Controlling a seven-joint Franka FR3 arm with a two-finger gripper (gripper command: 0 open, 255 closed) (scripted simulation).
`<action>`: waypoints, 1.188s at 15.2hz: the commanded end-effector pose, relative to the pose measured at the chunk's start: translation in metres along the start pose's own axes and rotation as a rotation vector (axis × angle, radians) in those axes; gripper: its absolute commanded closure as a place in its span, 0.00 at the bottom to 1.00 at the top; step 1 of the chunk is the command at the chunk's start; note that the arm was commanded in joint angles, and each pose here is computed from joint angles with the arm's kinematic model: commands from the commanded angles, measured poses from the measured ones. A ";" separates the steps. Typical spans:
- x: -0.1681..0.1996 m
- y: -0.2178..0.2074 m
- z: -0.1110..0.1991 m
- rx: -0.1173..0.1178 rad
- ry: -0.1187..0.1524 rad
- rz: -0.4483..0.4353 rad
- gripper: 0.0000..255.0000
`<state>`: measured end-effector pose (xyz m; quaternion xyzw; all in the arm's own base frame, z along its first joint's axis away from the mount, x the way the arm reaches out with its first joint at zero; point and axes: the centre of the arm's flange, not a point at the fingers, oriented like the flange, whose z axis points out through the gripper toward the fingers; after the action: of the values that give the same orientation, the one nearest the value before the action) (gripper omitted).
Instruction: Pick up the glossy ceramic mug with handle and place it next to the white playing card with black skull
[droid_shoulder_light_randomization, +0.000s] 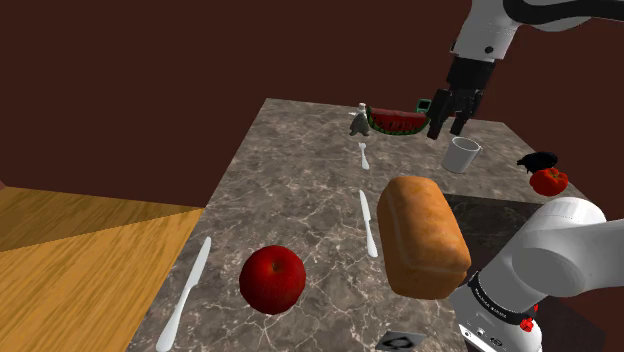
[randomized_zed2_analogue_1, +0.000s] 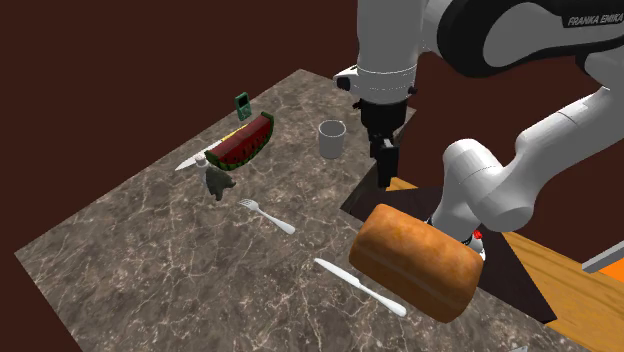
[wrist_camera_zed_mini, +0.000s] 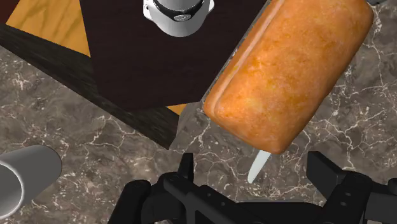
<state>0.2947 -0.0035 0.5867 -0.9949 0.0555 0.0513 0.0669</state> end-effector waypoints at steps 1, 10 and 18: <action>0.000 0.000 0.000 0.000 0.000 0.000 0.00; 0.020 0.097 0.042 -0.065 0.059 0.017 0.00; 0.038 0.186 0.074 -0.123 0.112 0.032 0.00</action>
<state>0.3031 -0.1719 0.4954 -0.9974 0.0721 0.0036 0.0060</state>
